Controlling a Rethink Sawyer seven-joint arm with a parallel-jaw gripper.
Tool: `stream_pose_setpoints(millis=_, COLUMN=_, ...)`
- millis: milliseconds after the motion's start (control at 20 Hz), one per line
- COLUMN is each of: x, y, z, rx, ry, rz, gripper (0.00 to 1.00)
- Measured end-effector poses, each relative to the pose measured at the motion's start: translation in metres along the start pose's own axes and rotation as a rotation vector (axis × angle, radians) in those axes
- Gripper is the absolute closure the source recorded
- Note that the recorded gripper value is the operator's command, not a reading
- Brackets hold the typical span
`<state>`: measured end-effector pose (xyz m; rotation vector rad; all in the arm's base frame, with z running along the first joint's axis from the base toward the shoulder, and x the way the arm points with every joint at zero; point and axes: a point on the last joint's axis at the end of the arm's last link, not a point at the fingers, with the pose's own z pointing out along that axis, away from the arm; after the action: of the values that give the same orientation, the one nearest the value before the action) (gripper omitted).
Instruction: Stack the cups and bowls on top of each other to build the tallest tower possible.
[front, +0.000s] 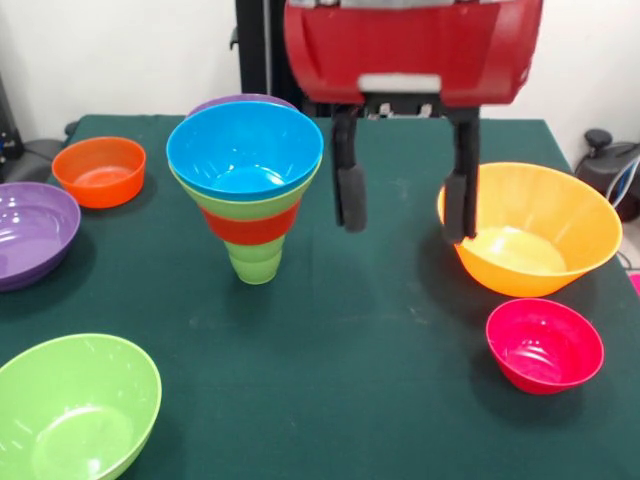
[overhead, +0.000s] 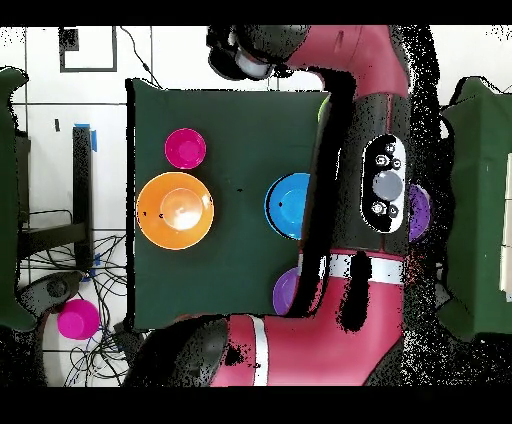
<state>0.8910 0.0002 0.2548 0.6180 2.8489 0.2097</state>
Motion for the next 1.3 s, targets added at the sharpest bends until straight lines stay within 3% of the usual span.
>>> stream_pose_setpoints(millis=400, x=0.003, y=-0.006, z=0.019, rx=0.004, ry=0.02, rz=0.007, gripper=0.0)
stream_pose_setpoints(millis=1300, x=-0.001, y=-0.006, z=0.018, rx=0.001, ry=0.012, rz=0.009, gripper=0.0)
